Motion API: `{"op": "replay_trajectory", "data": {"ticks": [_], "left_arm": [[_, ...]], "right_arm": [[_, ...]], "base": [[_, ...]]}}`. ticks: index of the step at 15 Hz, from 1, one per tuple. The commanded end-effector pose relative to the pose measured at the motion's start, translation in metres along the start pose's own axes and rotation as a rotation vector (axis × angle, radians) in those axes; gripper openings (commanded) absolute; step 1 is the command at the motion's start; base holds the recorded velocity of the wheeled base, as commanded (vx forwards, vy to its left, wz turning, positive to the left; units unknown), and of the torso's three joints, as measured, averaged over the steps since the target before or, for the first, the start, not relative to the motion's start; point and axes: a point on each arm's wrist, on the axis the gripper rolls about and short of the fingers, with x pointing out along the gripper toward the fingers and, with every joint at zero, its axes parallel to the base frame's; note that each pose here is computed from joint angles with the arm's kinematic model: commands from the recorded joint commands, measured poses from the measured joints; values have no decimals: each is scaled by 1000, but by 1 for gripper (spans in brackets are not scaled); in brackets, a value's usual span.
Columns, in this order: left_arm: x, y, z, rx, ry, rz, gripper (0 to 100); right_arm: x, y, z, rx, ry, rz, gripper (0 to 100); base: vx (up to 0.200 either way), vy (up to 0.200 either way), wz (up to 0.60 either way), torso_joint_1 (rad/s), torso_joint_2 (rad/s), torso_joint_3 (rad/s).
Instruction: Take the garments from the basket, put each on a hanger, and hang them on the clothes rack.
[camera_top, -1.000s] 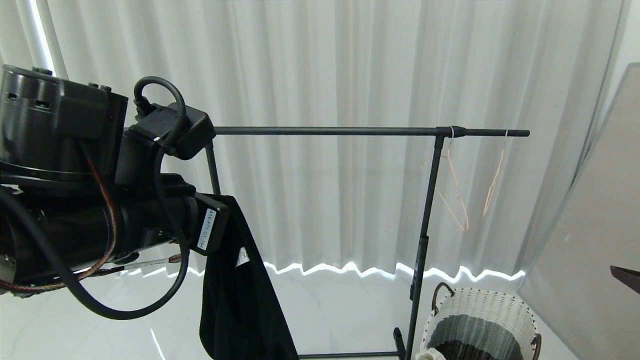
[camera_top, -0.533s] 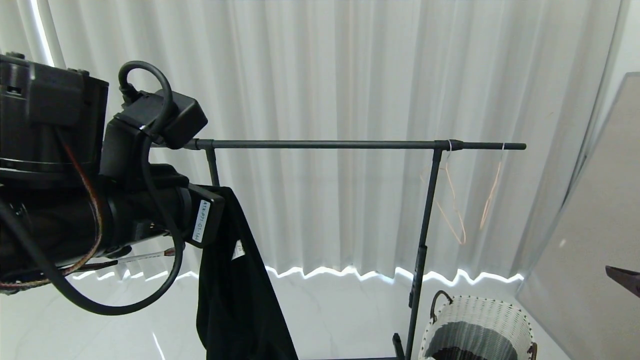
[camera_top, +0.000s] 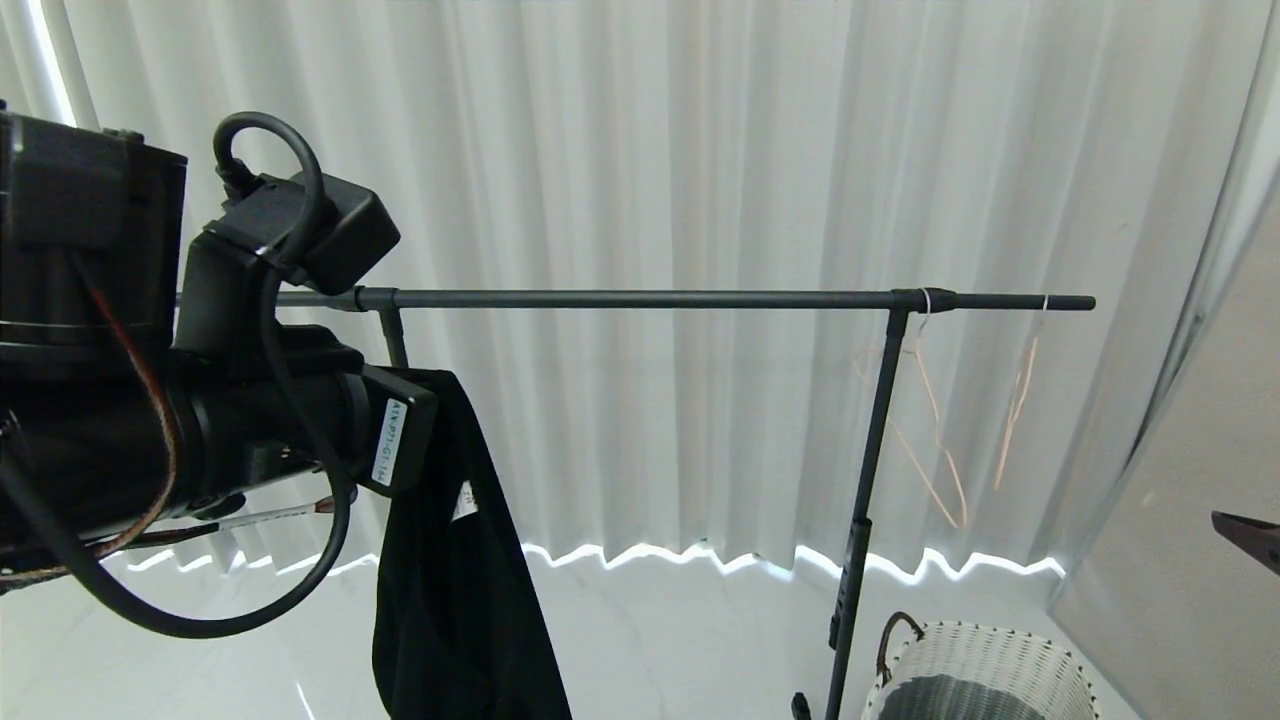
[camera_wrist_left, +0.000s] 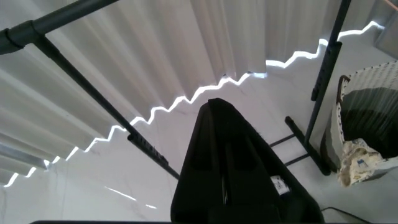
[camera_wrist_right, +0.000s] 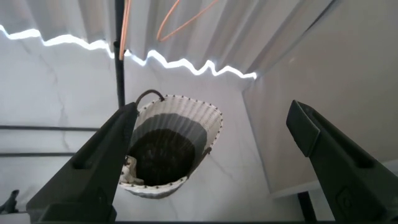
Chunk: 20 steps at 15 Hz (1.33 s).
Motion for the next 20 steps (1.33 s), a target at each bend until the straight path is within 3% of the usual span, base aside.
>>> {"op": "replay_trajectory", "data": {"ticks": [1, 3, 14, 20], "left_arm": [[-6, 1, 2, -4, -23, 0, 0], [-10, 2, 3, -8, -35, 1, 0], [-16, -8, 4, 9, -56, -51, 0], [-13, -1, 3, -11, -45, -22, 0]], "right_arm": [[0, 0, 0, -3, 0, 0, 100], [0, 0, 0, -16, 1, 1, 100], [1, 2, 0, -34, 2, 16, 100], [7, 14, 8, -70, -36, 100, 100]], "base": [[0, 0, 0, 0, 0, 0], [0, 0, 0, 0, 0, 0], [0, -200, 0, 3, 1, 2], [0, 0, 0, 0, 0, 0]]}}
